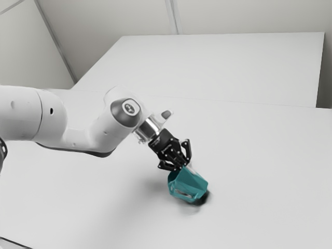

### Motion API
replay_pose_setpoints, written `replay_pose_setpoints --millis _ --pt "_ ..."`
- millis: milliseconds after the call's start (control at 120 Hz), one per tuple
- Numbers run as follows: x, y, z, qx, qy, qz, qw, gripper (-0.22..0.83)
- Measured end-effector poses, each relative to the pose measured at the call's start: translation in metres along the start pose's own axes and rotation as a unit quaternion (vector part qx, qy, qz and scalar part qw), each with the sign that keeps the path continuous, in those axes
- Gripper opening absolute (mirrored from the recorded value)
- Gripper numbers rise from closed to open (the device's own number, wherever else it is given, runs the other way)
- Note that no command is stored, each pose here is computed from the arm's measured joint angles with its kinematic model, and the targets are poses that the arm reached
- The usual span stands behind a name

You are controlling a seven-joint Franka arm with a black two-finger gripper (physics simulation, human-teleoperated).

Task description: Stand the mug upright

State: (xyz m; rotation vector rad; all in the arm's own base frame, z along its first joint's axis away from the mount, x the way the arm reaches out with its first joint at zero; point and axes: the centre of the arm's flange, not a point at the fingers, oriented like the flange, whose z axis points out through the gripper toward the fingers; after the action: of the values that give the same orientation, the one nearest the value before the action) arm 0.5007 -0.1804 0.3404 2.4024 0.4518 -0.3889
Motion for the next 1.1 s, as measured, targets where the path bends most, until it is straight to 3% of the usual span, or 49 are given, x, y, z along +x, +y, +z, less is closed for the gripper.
replay_pose_setpoints --millis 142,333,683,1100 --pt "-0.002 0.006 -0.026 0.065 0.043 0.056 0.995 -0.16" --pt "0.003 0.007 -0.066 0.163 0.097 0.115 0.975 -0.17" --pt "0.025 -0.021 -0.112 0.262 0.142 0.126 0.946 -0.17" --pt "0.048 -0.047 -0.129 0.336 0.146 0.121 0.922 -0.17"
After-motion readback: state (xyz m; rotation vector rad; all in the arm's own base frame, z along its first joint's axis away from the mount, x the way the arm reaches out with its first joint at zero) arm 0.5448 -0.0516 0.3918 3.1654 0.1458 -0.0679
